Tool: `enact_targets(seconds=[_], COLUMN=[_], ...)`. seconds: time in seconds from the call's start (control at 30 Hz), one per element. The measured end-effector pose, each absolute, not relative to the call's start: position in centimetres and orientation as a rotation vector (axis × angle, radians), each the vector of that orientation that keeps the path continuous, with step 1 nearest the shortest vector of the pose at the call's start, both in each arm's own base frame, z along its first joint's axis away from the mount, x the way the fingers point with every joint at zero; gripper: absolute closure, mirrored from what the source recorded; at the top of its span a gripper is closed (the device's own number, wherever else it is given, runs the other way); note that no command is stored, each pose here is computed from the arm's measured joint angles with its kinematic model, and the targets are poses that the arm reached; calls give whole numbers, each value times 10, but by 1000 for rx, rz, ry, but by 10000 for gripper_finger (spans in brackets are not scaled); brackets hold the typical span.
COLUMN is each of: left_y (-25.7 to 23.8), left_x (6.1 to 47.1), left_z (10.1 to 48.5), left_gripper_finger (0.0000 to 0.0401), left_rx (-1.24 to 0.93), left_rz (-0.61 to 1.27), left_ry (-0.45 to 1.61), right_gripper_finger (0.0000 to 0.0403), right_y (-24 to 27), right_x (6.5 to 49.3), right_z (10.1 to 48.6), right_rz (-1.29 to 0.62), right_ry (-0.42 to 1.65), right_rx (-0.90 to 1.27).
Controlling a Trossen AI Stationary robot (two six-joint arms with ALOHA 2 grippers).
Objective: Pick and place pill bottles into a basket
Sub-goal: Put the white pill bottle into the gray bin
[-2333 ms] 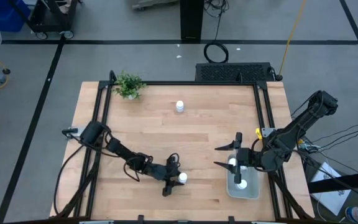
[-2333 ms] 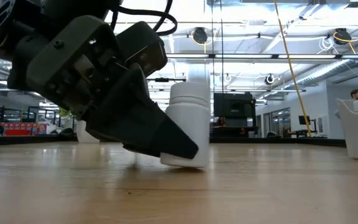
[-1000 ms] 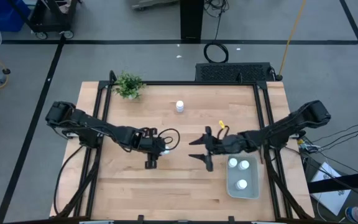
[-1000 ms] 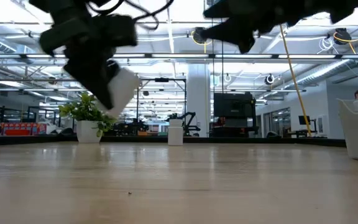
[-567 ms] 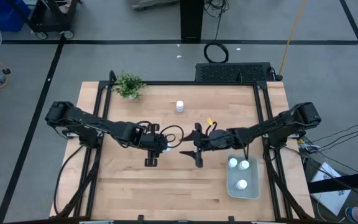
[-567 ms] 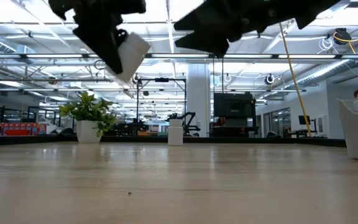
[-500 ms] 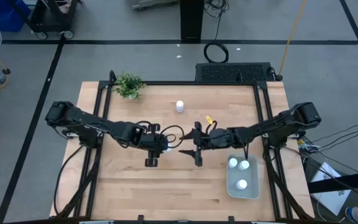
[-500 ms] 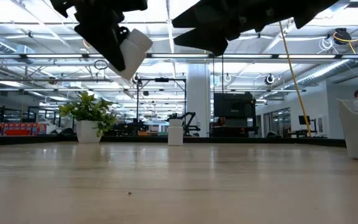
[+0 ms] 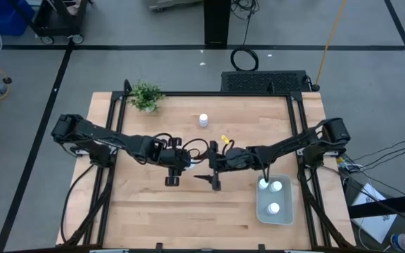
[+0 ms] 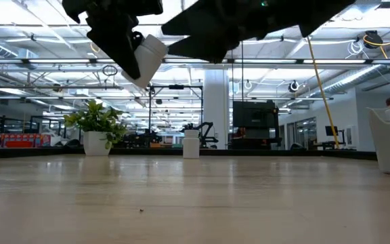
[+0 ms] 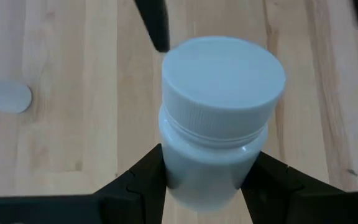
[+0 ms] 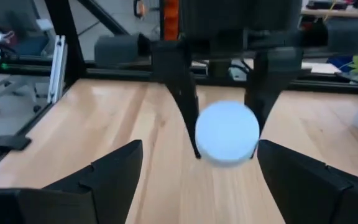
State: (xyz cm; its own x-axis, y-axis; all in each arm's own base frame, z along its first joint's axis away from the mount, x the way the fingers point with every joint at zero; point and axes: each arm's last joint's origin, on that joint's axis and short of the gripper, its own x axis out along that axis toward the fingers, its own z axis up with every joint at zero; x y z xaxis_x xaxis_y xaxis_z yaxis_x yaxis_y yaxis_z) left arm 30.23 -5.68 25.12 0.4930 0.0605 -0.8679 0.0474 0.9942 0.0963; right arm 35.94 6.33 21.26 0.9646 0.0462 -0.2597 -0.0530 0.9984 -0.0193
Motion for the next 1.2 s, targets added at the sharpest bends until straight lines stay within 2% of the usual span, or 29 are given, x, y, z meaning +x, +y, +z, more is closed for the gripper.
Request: enact_targets(seconds=[0.37,0.73,0.93,1.2], left_y=[-58,-58,-58,-58], left_x=[303,304,304,305], left_z=[251,252,252,253], left_gripper_finger=[229,229,229,229], left_rx=[115,115,116,115], left_rz=[2,-2,-2,-3], left_ry=[1050,1031,1031,1027], right_gripper_finger=[94,114,134,182], right_y=[61,56,50,51], right_x=[371,372,373,373], right_z=[213,213,214,214], right_rz=[-3,-15,12,37], right_ry=[257,253,249,249], right_rx=[-59,-44,5,28])
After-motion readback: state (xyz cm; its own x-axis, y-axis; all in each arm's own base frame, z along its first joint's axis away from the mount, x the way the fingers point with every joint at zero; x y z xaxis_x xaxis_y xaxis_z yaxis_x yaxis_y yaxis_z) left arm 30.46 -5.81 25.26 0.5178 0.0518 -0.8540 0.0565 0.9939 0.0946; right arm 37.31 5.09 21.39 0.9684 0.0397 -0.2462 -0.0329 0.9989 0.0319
